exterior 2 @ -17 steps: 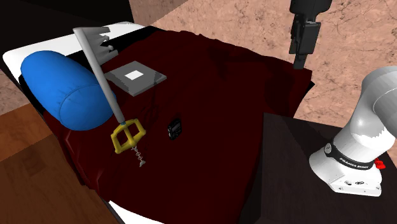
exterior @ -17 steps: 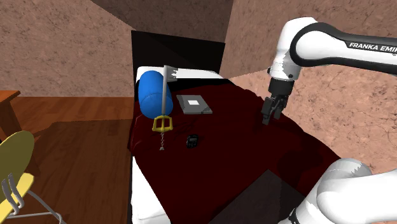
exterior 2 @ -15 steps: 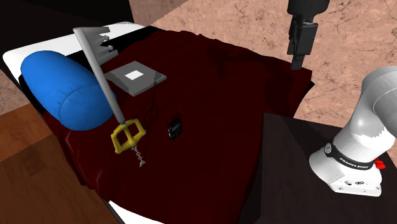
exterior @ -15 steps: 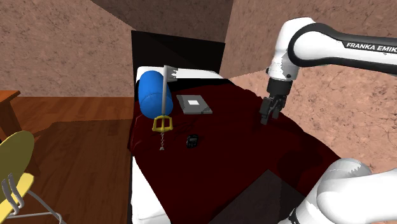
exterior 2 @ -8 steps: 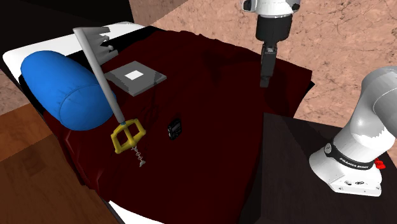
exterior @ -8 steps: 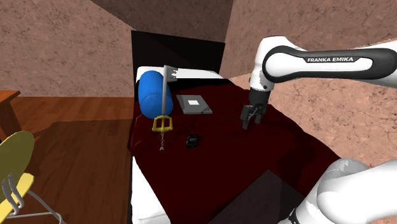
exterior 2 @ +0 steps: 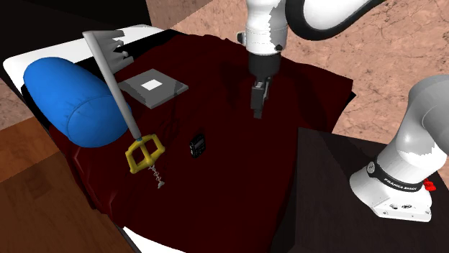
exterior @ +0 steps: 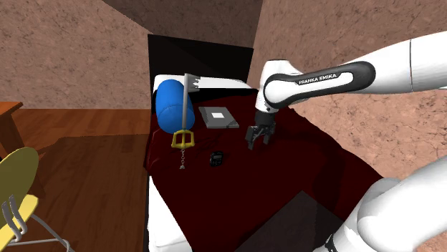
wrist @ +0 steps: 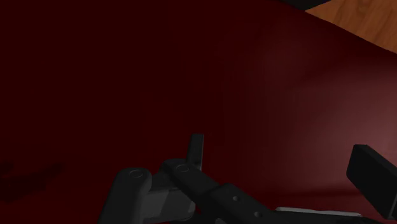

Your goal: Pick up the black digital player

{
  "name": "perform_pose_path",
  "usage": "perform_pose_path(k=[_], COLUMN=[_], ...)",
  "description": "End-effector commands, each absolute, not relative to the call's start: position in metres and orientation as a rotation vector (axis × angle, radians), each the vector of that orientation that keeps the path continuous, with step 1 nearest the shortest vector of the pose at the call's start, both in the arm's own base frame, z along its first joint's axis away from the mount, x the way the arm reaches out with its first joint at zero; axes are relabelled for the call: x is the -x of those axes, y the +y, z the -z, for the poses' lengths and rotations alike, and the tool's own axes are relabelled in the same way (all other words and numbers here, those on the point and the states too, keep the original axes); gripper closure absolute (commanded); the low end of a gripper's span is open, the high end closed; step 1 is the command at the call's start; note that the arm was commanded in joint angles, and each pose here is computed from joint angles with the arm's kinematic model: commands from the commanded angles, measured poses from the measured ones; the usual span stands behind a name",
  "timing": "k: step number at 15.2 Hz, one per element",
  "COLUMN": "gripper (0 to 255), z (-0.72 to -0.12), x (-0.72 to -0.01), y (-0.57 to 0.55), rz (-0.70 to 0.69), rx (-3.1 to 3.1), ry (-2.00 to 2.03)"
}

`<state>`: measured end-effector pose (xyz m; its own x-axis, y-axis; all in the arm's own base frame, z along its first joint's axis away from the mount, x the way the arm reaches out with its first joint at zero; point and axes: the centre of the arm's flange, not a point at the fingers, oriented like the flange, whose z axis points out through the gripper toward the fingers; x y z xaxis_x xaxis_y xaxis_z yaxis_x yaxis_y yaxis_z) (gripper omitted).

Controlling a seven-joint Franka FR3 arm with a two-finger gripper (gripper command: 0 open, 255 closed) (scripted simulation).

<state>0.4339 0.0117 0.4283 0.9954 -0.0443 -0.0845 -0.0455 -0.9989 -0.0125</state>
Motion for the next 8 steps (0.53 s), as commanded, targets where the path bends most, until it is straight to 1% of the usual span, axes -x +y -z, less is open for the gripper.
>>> perform_pose_path(k=[1, 8], gripper=[0, 0], z=[-0.412, -0.355], x=[-0.453, -0.522], y=[0.014, 0.024], rz=[-0.116, -0.073], rx=[3.126, 3.132], ry=[0.081, 0.119])
